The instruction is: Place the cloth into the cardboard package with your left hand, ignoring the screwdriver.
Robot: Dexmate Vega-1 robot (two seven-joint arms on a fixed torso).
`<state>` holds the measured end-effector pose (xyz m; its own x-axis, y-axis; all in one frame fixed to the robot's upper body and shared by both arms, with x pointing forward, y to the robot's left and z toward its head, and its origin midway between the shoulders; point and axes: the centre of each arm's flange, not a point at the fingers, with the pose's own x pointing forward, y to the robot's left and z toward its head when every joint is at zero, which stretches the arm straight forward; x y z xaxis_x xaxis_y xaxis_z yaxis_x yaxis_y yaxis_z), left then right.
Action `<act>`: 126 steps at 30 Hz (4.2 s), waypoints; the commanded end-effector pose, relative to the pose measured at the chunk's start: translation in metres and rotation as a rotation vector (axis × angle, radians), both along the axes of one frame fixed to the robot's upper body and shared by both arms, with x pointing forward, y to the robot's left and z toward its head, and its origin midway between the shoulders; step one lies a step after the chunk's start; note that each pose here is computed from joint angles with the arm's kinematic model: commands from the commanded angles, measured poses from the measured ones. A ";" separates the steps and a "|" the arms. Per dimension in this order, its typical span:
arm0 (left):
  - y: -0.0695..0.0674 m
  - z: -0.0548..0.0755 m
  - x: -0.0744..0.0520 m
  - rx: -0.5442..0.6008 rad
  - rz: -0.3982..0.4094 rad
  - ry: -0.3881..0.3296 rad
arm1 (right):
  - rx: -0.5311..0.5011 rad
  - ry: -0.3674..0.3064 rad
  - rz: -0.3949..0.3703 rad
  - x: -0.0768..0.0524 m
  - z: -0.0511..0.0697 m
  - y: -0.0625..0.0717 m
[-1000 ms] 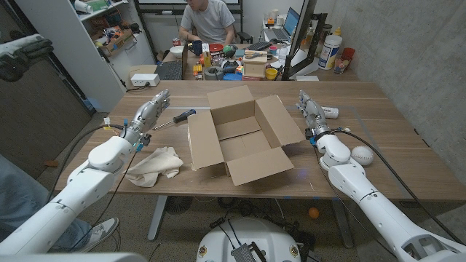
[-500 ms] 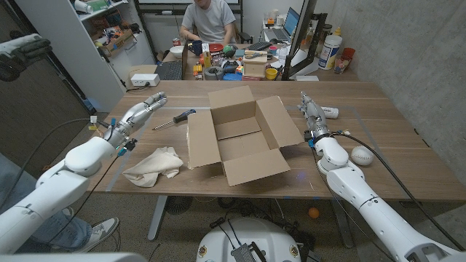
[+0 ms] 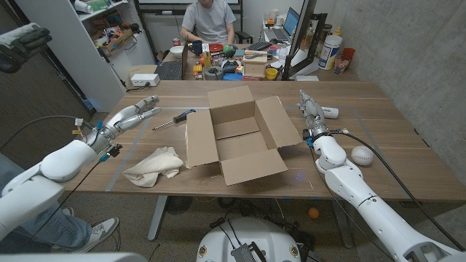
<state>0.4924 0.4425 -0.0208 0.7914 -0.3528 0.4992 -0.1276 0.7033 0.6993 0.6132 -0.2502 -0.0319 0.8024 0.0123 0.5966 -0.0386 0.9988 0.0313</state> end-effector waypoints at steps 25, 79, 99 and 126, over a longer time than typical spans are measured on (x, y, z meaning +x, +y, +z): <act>-0.008 0.018 -0.042 0.373 0.153 0.041 | 0.021 -0.086 -0.125 -0.034 0.025 -0.055; -0.021 -0.024 -0.072 0.810 0.420 0.179 | 0.050 -0.131 -0.104 -0.024 0.046 -0.046; -0.045 -0.056 -0.061 0.893 0.460 0.109 | 0.065 -0.119 -0.103 -0.019 0.038 -0.049; -0.041 -0.087 -0.066 0.792 0.500 0.211 | 0.072 -0.098 -0.074 -0.003 0.030 -0.044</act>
